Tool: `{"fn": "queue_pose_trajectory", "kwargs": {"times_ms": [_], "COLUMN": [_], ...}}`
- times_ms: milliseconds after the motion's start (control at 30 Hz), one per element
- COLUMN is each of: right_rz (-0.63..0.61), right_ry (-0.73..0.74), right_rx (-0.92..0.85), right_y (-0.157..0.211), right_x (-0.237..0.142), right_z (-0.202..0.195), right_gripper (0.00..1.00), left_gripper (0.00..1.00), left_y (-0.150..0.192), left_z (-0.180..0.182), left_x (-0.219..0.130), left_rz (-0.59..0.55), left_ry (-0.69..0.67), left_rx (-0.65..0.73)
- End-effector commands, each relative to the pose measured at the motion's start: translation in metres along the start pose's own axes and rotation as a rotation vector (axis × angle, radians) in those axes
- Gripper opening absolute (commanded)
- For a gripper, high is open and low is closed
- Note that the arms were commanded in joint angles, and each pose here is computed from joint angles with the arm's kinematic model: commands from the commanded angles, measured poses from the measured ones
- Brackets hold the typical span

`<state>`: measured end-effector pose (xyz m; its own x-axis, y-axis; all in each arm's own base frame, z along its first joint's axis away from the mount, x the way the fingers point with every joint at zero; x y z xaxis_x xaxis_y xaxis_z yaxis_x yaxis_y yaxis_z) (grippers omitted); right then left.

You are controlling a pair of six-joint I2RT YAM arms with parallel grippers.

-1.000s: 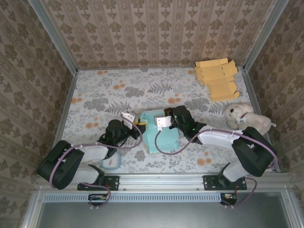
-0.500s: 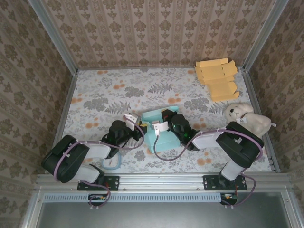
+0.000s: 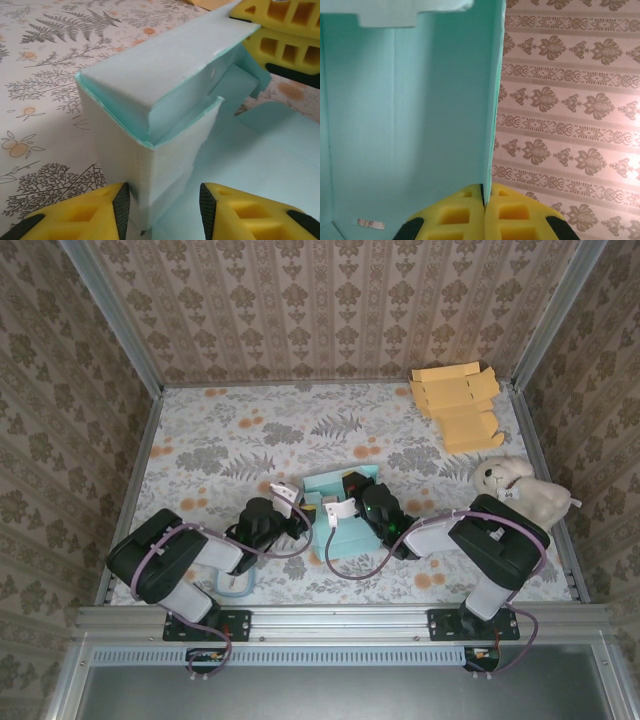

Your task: Fold the paper box

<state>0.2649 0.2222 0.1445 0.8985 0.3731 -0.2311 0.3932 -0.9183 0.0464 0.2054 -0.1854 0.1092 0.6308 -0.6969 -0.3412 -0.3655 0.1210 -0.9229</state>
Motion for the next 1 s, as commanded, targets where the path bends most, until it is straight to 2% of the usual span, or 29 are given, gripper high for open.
{"fn": "queue_pose_trajectory", "kwargs": {"times_ms": [0, 300, 567, 800, 967], "right_rz": [0.015, 0.018, 0.021, 0.026, 0.026], "right_ry": [-0.019, -0.019, -0.034, -0.039, -0.043], "right_rx": [-0.037, -0.023, -0.028, -0.019, -0.017], "right_y": [0.0, 0.001, 0.002, 0.002, 0.003], "right_x": [0.0, -0.001, -0.001, -0.001, -0.002], "right_z": [0.013, 0.013, 0.016, 0.018, 0.019], "right_gripper": [0.0, 0.0, 0.0, 0.0, 0.0], "left_gripper": [0.46, 0.48, 0.4, 0.45, 0.44], "left_y": [-0.014, -0.013, -0.008, -0.013, -0.015], "left_z": [-0.001, -0.012, -0.012, -0.023, -0.033], "left_x": [0.005, 0.019, 0.026, 0.037, 0.047], "left_rz": [-0.083, -0.122, -0.166, -0.195, -0.212], "left_ry": [-0.033, -0.079, -0.197, -0.263, -0.33], "left_rx": [0.003, 0.038, 0.045, 0.059, 0.088]}}
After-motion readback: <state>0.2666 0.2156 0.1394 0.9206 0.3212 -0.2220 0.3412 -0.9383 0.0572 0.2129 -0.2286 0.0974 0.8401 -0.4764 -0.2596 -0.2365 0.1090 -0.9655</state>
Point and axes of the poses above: each hand's point on the last joint's axis, 136 mm out from that joint toward the fingers, its own x axis out along the fingers, its own z axis along the line the jaws close on, y = z × x, the point moved 10 cm from there along -x, back along the fingers, and after that the axes turned 1 degree about x, right-handed, at the moved point
